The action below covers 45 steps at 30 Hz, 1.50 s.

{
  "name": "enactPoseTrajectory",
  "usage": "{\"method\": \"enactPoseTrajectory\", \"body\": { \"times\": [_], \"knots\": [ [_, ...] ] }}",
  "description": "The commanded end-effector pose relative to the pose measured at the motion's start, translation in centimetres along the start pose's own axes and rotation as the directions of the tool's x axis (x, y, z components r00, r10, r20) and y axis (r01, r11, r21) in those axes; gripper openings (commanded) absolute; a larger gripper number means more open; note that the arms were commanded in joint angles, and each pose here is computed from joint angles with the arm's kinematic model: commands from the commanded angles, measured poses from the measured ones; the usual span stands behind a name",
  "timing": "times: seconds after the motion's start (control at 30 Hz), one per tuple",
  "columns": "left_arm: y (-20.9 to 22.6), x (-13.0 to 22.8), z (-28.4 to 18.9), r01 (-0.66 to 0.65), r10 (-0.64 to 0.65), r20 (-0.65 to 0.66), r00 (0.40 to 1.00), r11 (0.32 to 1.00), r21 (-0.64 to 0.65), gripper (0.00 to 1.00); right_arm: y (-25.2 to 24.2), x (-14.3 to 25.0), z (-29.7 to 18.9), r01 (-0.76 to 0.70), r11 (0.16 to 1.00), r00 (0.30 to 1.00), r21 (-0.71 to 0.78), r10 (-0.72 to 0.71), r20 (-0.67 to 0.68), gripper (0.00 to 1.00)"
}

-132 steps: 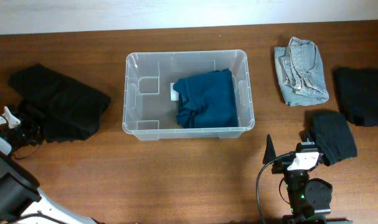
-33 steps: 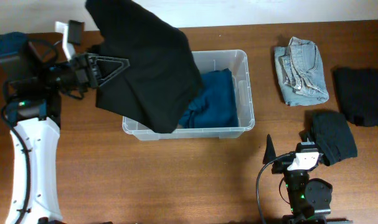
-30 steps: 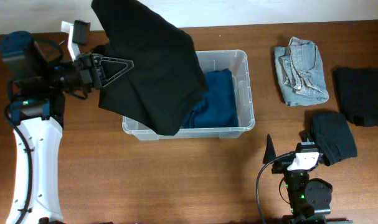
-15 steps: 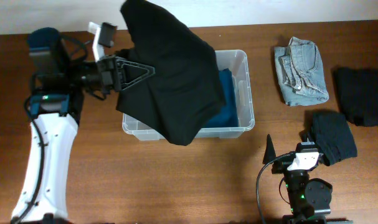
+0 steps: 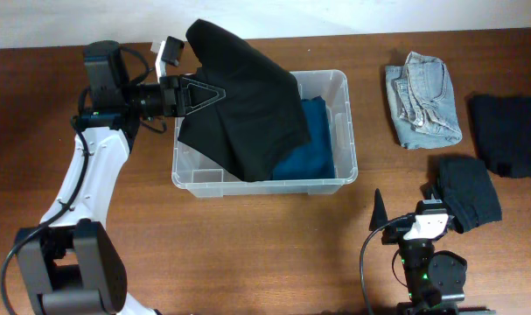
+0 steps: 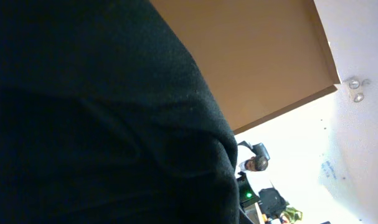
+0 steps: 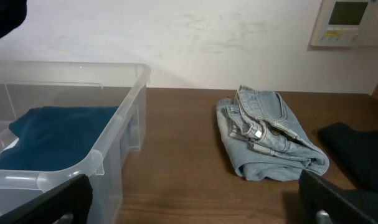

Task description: Pack container

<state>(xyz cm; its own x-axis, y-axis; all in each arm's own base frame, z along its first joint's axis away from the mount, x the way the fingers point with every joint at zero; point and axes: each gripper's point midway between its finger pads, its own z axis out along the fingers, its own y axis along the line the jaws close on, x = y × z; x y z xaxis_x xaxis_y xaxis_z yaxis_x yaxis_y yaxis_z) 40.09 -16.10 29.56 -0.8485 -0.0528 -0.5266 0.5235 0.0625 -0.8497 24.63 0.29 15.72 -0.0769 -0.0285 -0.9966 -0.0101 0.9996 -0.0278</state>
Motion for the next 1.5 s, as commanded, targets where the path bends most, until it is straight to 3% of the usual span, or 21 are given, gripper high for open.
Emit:
{"method": "enactPoseTrajectory", "body": {
  "times": [0.0, 0.5, 1.47],
  "knots": [
    [-2.0, -0.1, 0.1, -0.092, 0.094, -0.030, 0.995, 0.994, 0.056, 0.05, 0.2, 0.2, 0.0, 0.000, 1.000, 1.000, -0.008, 0.000, -0.002, 0.98],
    [1.8, -0.3, 0.3, -0.009, 0.009, -0.004, 1.000, 1.000, -0.002, 0.03, 0.2, 0.2, 0.0, 0.000, 1.000, 1.000, -0.008, 0.000, -0.002, 0.98],
    [4.4, -1.6, -1.8, 0.040, -0.029, 0.091, 0.995, 0.992, -0.121, 0.01, 0.2, 0.2, 0.0, 0.000, 1.000, 1.000, -0.008, 0.000, -0.002, 0.98]
  ]
}}
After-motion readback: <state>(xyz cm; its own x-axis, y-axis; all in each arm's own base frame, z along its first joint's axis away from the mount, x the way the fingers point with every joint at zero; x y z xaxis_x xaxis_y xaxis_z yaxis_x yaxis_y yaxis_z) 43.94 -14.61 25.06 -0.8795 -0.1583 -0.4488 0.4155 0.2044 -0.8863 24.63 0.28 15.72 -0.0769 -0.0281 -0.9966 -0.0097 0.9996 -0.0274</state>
